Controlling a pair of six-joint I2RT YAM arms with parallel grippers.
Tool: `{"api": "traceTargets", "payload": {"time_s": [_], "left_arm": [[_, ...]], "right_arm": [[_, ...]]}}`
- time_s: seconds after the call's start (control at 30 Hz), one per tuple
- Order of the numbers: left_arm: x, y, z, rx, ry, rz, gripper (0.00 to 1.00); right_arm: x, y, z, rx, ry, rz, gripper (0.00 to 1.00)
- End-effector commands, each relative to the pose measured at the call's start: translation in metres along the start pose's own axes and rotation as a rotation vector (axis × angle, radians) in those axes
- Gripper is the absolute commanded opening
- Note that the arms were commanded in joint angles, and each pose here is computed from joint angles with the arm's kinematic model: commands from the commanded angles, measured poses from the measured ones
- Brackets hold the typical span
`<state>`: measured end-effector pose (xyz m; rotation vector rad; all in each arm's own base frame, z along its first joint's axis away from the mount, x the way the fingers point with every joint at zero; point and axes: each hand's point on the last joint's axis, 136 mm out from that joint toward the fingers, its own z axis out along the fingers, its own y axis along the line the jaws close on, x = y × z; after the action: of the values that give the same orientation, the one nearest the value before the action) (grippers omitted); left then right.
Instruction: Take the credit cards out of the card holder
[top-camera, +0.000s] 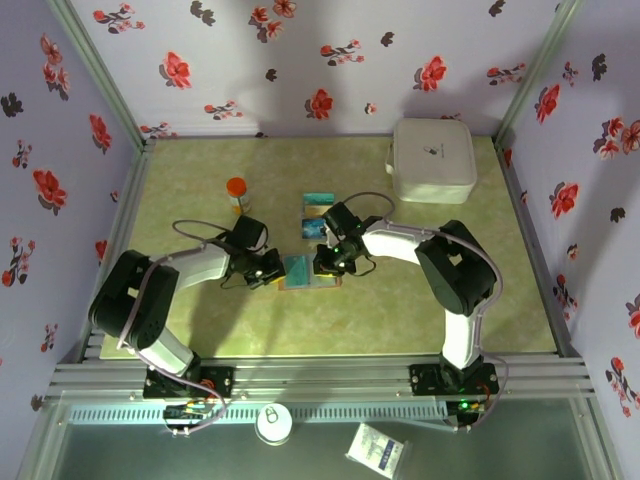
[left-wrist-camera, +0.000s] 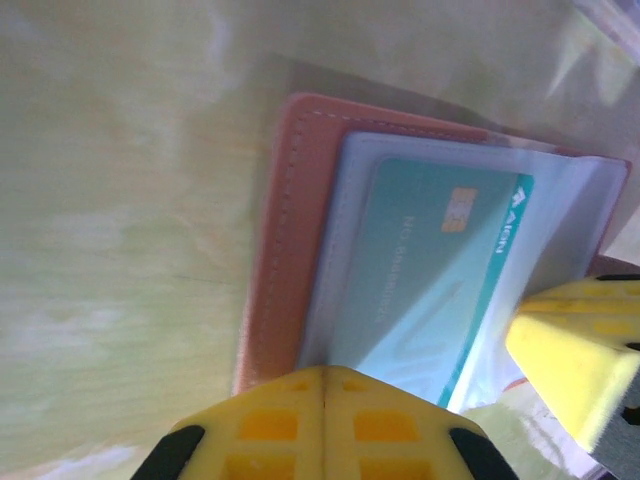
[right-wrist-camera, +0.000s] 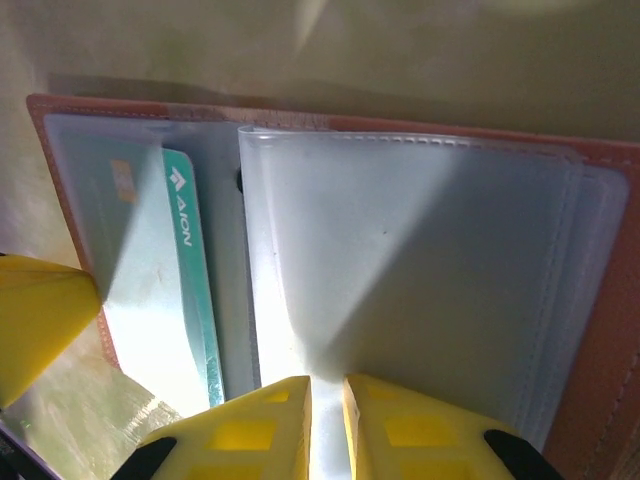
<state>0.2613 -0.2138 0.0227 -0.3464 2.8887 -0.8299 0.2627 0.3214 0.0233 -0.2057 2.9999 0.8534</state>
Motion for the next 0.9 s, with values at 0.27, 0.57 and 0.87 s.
{"api": "traceTargets", "payload": {"time_s": [0.27,0.57,0.87], "left_arm": [[-0.012,-0.015,-0.029,-0.014,-0.039,0.069,0.06],[-0.019,-0.016,-0.016,-0.031,-0.018,0.086,0.02],[-0.019,-0.008,-0.004,-0.049,0.0,0.082,0.0]], "right_arm": [[-0.004,0.016,-0.025,0.027,-0.036,-0.004,0.2],[-0.017,0.044,-0.021,-0.101,-0.059,0.016,0.2],[-0.02,0.054,-0.003,-0.138,-0.024,0.015,0.23]]}}
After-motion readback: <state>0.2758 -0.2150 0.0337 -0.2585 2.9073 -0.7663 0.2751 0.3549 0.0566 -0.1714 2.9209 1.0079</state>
